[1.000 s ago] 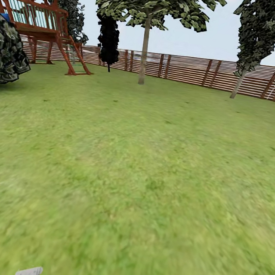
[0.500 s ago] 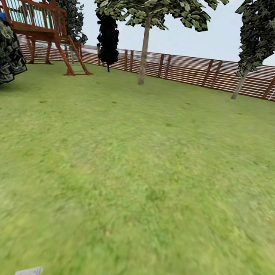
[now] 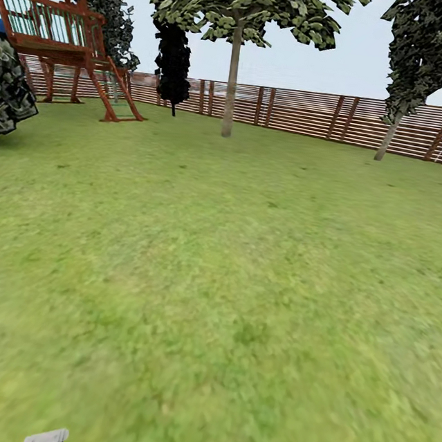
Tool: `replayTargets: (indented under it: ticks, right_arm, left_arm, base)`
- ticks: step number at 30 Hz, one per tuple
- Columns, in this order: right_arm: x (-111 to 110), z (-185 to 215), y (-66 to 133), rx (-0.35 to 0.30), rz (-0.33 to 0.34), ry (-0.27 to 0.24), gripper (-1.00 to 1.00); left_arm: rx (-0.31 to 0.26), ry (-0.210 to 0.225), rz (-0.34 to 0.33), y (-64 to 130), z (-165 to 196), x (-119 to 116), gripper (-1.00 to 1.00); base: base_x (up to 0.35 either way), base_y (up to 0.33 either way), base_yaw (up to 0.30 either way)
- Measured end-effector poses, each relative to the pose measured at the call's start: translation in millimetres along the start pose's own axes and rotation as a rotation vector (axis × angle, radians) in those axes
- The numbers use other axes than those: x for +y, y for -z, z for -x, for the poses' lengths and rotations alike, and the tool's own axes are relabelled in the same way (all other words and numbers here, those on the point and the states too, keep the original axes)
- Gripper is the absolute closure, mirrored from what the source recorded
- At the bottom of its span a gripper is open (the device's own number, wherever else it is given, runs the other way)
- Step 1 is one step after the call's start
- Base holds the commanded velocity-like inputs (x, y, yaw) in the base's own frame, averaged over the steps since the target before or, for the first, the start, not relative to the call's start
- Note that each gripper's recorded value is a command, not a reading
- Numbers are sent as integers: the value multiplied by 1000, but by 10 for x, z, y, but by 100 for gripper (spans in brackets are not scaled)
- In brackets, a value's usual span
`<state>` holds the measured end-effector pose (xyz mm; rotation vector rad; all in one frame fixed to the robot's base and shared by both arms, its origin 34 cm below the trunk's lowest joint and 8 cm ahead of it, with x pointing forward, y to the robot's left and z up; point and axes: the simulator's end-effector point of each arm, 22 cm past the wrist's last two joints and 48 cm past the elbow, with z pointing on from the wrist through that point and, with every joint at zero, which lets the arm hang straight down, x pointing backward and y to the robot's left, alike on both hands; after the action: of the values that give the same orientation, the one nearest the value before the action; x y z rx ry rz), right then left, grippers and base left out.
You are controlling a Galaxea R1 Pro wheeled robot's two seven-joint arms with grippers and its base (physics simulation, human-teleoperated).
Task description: In the garden, pick up the pesticide atomizer on the floor and spray pesticide onto both trees until each tree trunk is fully covered.
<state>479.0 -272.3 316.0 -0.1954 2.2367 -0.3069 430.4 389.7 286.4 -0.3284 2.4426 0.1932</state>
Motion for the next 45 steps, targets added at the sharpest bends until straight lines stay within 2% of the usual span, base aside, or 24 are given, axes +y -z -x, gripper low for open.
replayTargets:
  ticks: [45]
  right_arm:
    - [0, -2, 1, 0, 0, 0, -100]
  left_arm:
    - [1, 0, 0, 0, -2, 0, 100]
  base:
    - [340, 0, 0]
